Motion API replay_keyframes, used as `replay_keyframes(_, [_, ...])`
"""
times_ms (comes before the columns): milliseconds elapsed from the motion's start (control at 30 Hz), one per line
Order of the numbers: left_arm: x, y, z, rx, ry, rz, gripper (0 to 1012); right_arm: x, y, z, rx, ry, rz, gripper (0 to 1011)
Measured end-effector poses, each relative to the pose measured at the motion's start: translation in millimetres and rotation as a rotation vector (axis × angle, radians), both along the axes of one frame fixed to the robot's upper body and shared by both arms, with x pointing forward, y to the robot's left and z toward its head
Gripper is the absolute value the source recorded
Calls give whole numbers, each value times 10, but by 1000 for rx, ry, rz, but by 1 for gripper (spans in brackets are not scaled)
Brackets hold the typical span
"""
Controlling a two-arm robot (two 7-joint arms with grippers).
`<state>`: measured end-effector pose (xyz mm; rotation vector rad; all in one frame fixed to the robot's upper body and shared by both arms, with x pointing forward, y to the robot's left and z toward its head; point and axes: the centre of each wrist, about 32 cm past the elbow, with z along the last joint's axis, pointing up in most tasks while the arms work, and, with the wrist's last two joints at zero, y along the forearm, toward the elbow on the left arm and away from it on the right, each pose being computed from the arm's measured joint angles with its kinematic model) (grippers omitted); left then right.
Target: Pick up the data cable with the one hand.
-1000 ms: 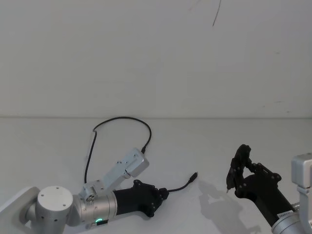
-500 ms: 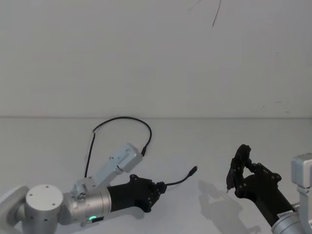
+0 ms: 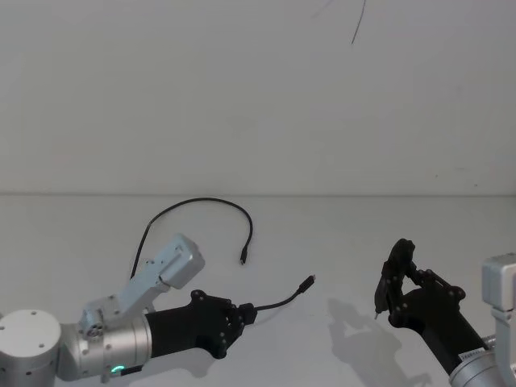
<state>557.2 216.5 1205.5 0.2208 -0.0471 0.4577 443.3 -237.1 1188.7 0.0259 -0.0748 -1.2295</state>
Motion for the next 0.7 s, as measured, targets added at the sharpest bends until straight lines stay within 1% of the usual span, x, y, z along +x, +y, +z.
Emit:
replay_keyframes(67, [-32, 25, 22, 2, -2, -5, 43, 0, 0, 0, 0, 0, 0, 269])
replay_keyframes(133, [-83, 61, 52, 4, 0, -13, 43, 0, 0, 0, 0, 0, 0, 269])
replay_keyframes(200, [-110, 73, 69, 4, 0, -18, 43, 0, 0, 0, 0, 0, 0, 269])
replay_keyframes(300, [-150, 84, 100, 5, -1, -29, 43, 0, 0, 0, 0, 0, 0, 269])
replay_keyframes(500, [-209, 83, 148, 11, -2, -50, 43, 0, 0, 0, 0, 0, 0, 269])
replay_keyframes(700, [-247, 81, 175, 17, -4, -63, 43, 0, 0, 0, 0, 0, 0, 269])
